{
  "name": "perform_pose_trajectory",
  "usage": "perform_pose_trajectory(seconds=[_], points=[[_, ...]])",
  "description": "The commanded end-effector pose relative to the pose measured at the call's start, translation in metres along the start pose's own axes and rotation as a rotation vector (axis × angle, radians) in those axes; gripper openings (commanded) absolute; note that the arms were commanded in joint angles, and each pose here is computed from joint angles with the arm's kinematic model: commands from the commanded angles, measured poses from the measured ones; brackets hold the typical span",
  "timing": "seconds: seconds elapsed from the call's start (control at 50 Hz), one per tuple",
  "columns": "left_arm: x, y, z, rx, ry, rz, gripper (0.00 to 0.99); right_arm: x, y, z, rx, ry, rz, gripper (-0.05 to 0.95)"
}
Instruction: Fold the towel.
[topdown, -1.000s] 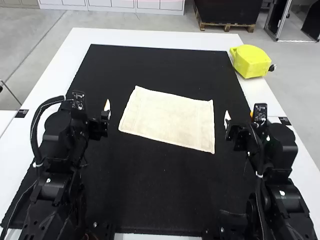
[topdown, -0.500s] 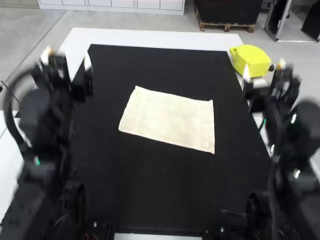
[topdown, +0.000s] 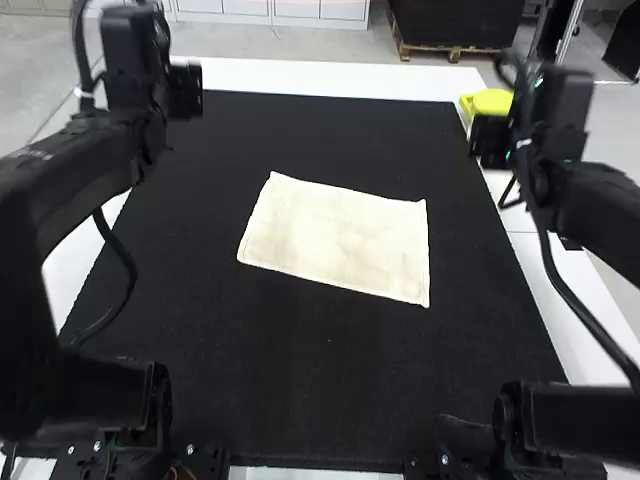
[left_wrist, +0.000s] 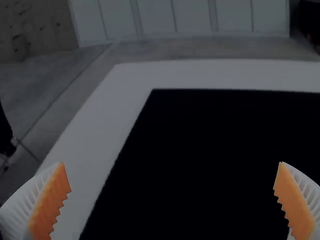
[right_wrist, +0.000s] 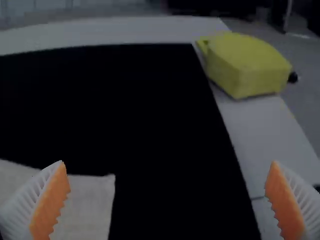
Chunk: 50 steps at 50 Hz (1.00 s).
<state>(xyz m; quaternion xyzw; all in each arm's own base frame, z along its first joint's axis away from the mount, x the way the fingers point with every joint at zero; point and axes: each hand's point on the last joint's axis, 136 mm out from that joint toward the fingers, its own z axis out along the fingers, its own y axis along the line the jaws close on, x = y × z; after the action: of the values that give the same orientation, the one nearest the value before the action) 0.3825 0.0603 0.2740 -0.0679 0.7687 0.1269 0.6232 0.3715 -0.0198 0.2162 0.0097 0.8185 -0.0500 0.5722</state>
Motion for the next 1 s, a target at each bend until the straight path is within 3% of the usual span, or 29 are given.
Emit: perform_pose_trajectory(seconds=[0.0,0.1,0.14,0.26,0.36,0.5,0.72,0.98], points=[[0.035,0.008,0.006,-0.051,0.068,-0.067,0.957,0.028,-0.016,0.008,0.044,0.067,0.026,0.90],[0.065,0.001,0.008,-0.031,0.113,-0.051,0.951,0.036,-0.023,0.008,0.060,0.084,0.031,0.90],[0.072,-0.007,0.008,0.008,0.127,-0.037,0.951,0.037,-0.021,0.008,0.044,0.086,0.030,0.90],[0.090,-0.043,0.008,0.178,0.172,0.101,0.956,0.049,0.001,0.007,-0.064,0.136,0.061,0.90],[0.098,-0.072,0.008,0.331,0.208,0.098,0.956,0.055,0.011,0.008,-0.091,0.156,0.074,0.91],[0.116,-0.098,0.016,0.449,0.270,0.093,0.957,0.083,0.025,0.015,-0.127,0.239,0.113,0.91],[0.135,-0.131,0.036,0.541,0.340,0.101,0.961,0.108,0.043,0.026,-0.205,0.319,0.202,0.91],[0.144,-0.148,0.070,0.561,0.355,0.142,0.959,0.115,0.061,0.049,-0.243,0.326,0.198,0.90]])
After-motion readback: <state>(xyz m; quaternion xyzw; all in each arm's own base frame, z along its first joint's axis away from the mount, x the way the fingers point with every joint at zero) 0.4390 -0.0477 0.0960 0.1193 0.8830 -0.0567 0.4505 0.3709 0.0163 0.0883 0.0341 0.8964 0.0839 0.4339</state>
